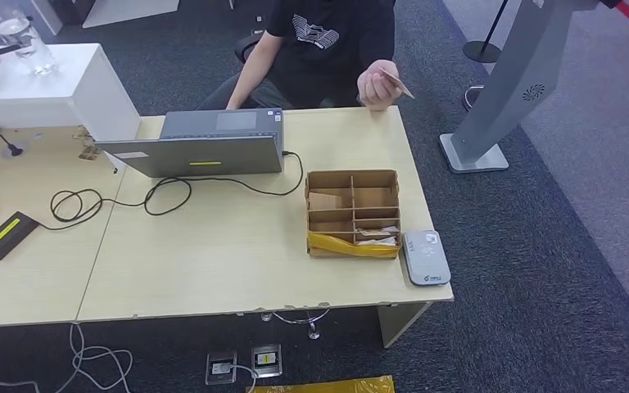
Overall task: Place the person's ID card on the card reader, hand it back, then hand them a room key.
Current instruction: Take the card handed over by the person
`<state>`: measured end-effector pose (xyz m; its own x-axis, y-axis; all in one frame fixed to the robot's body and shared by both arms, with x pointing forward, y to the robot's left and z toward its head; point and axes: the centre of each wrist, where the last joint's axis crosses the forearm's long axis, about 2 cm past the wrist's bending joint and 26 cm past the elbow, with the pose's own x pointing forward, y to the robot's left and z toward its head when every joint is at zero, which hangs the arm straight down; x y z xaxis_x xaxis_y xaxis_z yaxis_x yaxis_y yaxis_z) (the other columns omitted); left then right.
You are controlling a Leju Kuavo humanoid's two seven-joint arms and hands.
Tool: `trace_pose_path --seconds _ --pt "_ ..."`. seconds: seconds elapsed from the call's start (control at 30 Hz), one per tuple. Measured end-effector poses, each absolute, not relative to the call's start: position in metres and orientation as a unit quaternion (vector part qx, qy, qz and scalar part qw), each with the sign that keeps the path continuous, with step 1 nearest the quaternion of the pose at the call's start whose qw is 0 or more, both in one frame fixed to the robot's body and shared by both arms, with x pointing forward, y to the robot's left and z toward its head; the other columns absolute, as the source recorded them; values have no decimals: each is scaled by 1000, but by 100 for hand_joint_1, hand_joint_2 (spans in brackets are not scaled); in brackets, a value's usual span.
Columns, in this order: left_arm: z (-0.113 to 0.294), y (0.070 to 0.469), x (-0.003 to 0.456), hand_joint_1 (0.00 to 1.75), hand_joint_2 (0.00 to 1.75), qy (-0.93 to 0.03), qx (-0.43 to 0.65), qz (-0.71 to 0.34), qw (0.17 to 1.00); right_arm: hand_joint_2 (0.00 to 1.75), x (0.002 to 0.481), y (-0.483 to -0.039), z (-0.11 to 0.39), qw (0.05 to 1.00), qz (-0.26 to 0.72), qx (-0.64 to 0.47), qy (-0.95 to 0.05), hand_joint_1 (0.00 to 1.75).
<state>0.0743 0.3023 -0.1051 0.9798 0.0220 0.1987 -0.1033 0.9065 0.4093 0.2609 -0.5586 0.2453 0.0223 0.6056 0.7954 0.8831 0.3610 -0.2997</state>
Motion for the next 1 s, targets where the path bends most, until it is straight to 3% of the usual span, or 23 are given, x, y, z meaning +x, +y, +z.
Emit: trace_pose_path --seconds 0.07,0.2,0.73,1.0 --pt "-105 302 74 0 0 -95 214 32 972 0 265 -550 248 464 -131 -538 -692 0" --pt "-105 302 73 0 0 -97 213 29 972 175 276 -533 254 475 -88 -526 -700 0" --pt "-105 301 74 0 0 -112 203 1 973 175 332 -441 266 476 256 -623 -565 0" --pt "-105 301 74 0 0 -115 199 -12 973 175 336 -419 250 467 323 -614 -548 0"
